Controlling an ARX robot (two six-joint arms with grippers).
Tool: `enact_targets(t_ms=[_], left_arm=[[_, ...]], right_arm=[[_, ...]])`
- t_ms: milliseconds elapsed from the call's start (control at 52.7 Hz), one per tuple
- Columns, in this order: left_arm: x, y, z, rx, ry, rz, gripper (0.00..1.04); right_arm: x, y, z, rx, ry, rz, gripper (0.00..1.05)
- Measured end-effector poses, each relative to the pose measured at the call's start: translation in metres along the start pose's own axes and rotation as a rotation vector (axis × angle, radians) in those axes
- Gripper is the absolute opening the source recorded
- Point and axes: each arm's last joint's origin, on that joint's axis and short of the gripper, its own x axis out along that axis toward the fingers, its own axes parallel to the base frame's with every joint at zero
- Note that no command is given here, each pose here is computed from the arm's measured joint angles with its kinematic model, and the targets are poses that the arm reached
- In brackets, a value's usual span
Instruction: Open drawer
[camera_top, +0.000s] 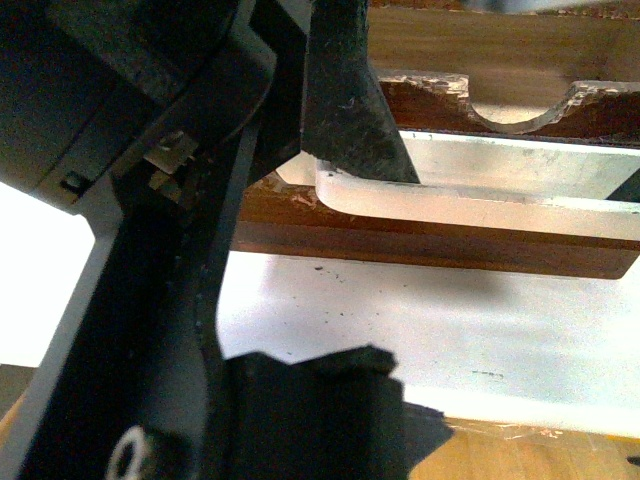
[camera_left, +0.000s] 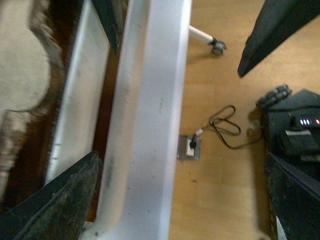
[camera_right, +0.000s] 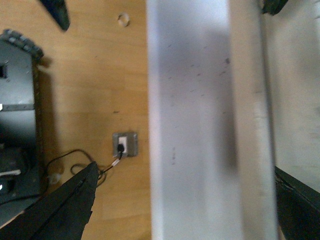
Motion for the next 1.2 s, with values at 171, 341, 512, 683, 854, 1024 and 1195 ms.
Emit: enact_targets(t_ms=[171,341,512,683,854,1024,1195], left_arm=[[-0.016,0.006,-0.001,-0.054,-0.138,0.18,0.98],[-0.037,0.005,-0.012,-0.176,-0.263,0.374,0.98],[-0.048,-0.006,-0.039,-0.334,-0.28,0.555,0.98],[-0.066,-0.036,-0.084,-0.607,-0.283,0.833,0.98],[-0.083,-0.076,-0.114,-0.913,-0.287,1.046,0.98],[-0.089,-0.108,-0.123,-1.042,-0.261,1.148,0.98],[-0.088,-0.133,-0.129,-1.118,-0.205,1.199,0.98]], right_arm=[[-0.016,-0.001,0.0,0.058,-0.142,-0.145,0.96],[-0.035,0.006,-0.006,0.121,-0.237,-0.314,0.96],[-0.044,0.019,-0.019,0.213,-0.291,-0.461,0.96],[-0.054,0.05,-0.041,0.395,-0.344,-0.632,0.96],[-0.06,0.086,-0.062,0.59,-0.412,-0.708,0.96],[-0.057,0.112,-0.077,0.703,-0.427,-0.756,0.96],[-0.054,0.118,-0.088,0.8,-0.446,-0.805,0.96]])
